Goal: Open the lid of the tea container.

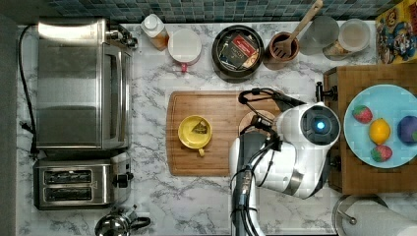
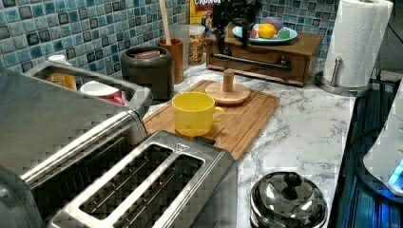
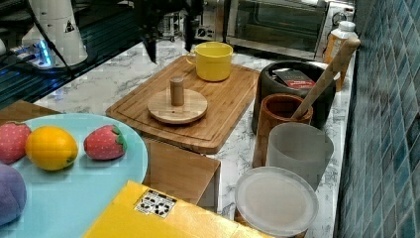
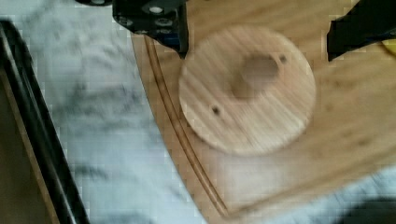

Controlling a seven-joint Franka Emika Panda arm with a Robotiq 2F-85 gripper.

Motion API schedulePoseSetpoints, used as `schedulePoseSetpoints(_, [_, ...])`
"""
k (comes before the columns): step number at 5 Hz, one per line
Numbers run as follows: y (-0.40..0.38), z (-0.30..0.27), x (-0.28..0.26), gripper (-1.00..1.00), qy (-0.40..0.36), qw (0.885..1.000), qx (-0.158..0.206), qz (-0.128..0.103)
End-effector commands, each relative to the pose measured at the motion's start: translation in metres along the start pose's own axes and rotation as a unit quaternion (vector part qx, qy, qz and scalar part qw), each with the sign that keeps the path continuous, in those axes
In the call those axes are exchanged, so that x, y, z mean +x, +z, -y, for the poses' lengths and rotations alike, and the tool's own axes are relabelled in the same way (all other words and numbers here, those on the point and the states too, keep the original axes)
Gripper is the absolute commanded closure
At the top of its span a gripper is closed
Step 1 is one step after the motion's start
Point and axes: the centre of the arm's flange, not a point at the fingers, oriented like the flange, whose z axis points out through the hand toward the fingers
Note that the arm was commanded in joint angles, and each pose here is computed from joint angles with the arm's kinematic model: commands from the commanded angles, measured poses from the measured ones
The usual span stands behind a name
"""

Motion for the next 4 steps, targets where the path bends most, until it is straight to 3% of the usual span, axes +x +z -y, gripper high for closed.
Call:
schedulePoseSetpoints(1, [0.015,0.016,0.007,-1.00,-0.002,1.000,0.002,-0.017])
schedulePoseSetpoints(4, [0.055,0.035,0.009,-1.00,-0.019,0.999,-0.034,-0.010])
